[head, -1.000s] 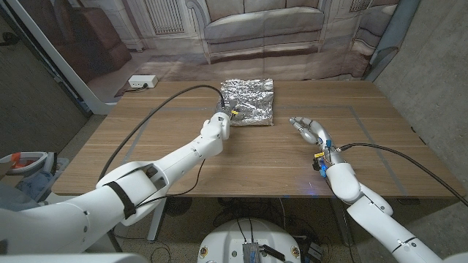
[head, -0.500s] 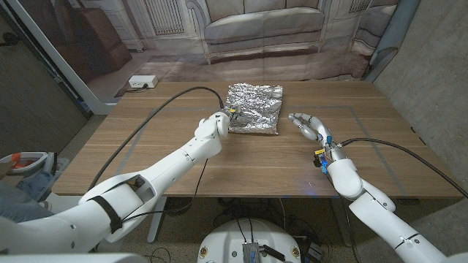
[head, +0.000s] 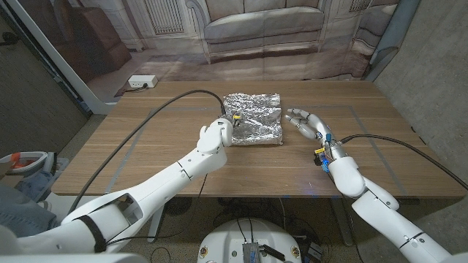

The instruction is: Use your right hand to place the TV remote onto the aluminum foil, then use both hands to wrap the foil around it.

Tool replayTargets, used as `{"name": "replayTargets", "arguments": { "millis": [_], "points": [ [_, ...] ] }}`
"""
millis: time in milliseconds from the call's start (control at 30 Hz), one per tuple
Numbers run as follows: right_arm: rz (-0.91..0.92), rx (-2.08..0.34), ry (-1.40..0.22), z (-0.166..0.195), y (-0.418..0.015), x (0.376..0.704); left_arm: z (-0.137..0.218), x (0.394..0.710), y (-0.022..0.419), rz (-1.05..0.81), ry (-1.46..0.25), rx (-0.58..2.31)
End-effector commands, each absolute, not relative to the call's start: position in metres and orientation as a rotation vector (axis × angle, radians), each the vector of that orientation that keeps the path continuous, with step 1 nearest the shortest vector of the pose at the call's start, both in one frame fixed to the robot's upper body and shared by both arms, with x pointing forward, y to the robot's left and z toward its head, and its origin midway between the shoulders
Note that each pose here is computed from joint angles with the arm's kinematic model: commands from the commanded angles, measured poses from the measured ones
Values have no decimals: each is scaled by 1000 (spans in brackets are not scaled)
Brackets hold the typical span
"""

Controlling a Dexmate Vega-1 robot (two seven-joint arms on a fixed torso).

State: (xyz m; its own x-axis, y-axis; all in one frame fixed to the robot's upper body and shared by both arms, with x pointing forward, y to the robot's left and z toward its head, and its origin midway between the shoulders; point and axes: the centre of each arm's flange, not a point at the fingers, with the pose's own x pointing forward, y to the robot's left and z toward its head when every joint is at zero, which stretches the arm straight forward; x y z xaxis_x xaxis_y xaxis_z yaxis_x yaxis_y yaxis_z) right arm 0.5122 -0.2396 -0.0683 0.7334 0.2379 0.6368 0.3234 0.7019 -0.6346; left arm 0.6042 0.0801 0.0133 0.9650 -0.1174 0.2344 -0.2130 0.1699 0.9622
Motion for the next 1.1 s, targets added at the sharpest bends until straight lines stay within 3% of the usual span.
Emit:
{"name": "replayTargets", "arguments": {
  "millis": [33, 367, 667, 1100],
  "points": [
    [-29, -945, -870, -67, -211, 476, 33, 580, 74, 171, -313, 1372],
    [-28, -1050, -920, -75, -182, 470, 36, 575, 80, 193, -337, 1341],
    [-36, -1092, -931, -81, -159, 484, 42, 567, 104, 274, -379, 1285],
    [-36, -1173, -850, -85, -145, 508, 49, 546, 142, 271, -583, 1210]
  ]
}}
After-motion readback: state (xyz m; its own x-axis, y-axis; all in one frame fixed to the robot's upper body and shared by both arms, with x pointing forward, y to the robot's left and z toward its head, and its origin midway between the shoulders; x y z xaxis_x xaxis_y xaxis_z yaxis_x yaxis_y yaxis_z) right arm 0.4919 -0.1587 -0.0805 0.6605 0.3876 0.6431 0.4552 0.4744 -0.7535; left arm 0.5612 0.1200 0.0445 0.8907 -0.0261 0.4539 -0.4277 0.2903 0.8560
